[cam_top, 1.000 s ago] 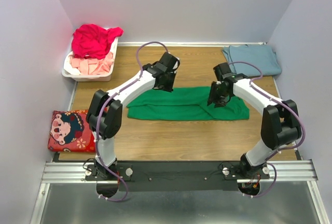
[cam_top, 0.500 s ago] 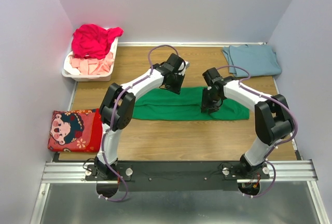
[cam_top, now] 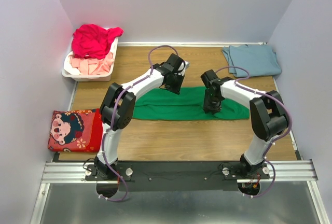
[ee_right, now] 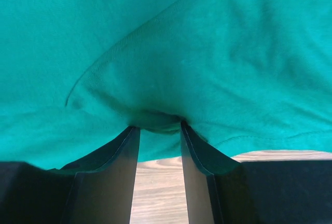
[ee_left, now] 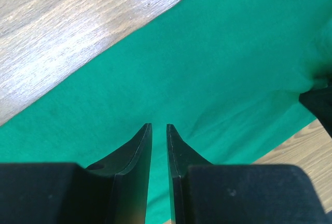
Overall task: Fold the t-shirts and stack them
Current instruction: Fold the tshirt
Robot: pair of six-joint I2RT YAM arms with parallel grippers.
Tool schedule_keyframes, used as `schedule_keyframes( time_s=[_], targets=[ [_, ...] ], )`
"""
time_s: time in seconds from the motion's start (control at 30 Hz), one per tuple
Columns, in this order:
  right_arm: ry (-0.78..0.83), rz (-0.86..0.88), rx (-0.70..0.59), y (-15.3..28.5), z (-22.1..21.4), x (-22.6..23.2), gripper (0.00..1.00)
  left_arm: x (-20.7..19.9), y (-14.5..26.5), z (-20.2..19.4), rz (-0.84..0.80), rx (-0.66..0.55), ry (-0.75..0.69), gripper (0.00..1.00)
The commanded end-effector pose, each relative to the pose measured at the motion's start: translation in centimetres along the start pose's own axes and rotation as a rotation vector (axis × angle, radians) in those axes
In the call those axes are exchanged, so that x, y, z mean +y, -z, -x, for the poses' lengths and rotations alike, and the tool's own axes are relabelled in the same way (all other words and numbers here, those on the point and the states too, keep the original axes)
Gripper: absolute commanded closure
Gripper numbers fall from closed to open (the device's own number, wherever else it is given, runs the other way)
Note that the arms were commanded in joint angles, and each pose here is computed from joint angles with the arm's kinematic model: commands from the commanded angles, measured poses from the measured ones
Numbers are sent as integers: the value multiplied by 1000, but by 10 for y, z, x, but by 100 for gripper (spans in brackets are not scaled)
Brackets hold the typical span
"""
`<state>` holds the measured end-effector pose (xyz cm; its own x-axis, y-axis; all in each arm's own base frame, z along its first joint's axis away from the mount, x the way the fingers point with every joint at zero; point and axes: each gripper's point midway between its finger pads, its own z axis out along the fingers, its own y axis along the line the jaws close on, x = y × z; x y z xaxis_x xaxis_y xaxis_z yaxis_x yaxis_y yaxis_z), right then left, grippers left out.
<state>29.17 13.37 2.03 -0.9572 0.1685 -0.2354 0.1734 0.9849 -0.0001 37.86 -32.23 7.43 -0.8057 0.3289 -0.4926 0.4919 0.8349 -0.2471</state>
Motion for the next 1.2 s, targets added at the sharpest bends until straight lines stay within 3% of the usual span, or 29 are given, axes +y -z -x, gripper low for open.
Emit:
schedule_keyframes(
  time_s=[0.0, 0.23, 0.57, 0.9, 0.93, 0.97, 1.0, 1.1, 1.17],
  targets=[
    [-27, -90, -97, 2, 25, -8, 55, 0, -1, -1, 9, 2, -14, 75],
    [-40, -84, -144, 12, 40, -4, 63, 3, 0, -3, 25, 3, -9, 76],
    [-19, -59, -166, 32, 51, 1, 99, 6, -2, -7, 39, 11, -1, 76],
    [33, 4, -147, 61, 49, 7, 99, 9, -4, -8, 53, 19, 2, 77],
    [40, 7, -126, 58, 44, 7, 97, 9, -5, -9, 54, 20, 2, 77],
    [34, 1, -116, 57, 41, 6, 76, 10, -5, -9, 56, 21, 2, 78],
    [38, -4, -103, 55, 37, 4, 68, 9, -4, -9, 55, 20, 2, 78],
    [27, -40, -80, 49, 27, -5, 53, 11, -4, -10, 61, 23, 2, 78],
    [14, -74, -86, 48, 26, -13, 50, 11, -5, -12, 61, 26, 3, 78]
  ],
)
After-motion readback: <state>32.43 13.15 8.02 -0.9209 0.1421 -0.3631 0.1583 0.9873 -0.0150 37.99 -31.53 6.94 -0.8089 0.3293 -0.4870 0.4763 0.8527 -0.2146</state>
